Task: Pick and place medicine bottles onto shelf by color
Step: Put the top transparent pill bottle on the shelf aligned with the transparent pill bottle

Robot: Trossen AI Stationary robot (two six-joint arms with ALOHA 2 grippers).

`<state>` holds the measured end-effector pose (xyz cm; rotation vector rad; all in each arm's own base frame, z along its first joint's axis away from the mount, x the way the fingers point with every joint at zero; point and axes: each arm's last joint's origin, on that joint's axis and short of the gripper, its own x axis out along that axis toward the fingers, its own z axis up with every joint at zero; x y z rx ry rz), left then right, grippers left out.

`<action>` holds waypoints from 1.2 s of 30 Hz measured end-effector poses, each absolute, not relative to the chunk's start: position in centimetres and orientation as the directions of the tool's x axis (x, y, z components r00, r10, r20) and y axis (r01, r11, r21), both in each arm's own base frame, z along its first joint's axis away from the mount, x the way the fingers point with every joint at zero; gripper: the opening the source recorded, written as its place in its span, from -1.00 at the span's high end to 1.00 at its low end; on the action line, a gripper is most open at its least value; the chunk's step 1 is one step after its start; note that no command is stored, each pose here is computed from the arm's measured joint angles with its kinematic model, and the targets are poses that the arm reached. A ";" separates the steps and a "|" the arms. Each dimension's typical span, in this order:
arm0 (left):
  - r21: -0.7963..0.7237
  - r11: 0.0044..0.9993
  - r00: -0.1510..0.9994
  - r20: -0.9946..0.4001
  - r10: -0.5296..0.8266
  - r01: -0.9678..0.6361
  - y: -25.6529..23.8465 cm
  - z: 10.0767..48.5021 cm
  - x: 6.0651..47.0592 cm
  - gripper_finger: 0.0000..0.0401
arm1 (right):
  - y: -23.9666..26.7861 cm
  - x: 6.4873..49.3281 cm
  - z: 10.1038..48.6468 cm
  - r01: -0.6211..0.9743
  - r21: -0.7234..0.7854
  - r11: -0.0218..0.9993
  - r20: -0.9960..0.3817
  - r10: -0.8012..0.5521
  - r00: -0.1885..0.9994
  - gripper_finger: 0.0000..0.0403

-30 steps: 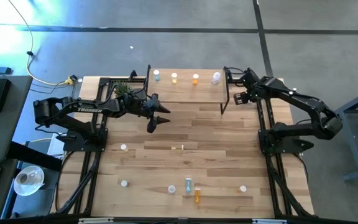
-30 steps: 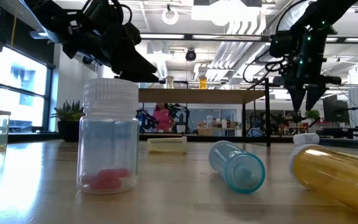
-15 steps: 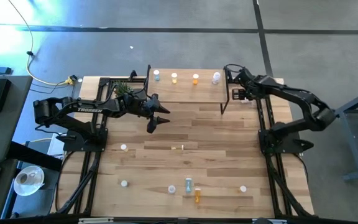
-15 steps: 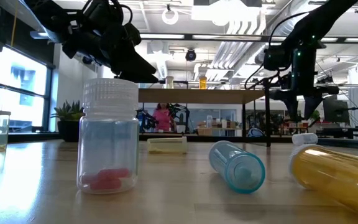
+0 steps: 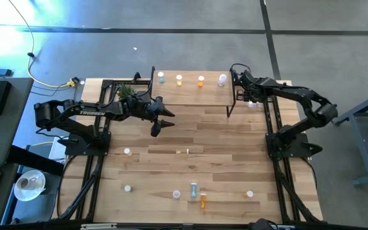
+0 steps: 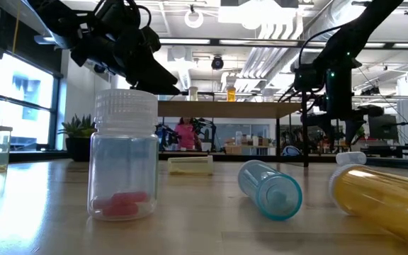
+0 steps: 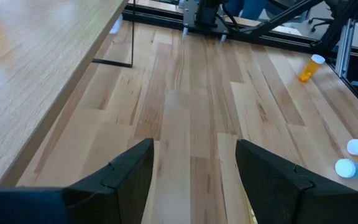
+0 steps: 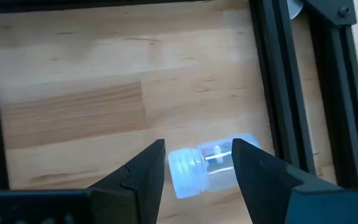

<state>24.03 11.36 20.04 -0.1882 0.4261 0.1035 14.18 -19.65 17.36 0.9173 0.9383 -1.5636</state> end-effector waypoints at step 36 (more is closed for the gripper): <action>-0.157 0.978 0.904 -0.423 0.060 -0.138 11.4 20.0 24.0 -0.08 | -18.6 13.5 16.2 0.968 -0.204 -0.148 -0.947 -0.220 -0.233 0.12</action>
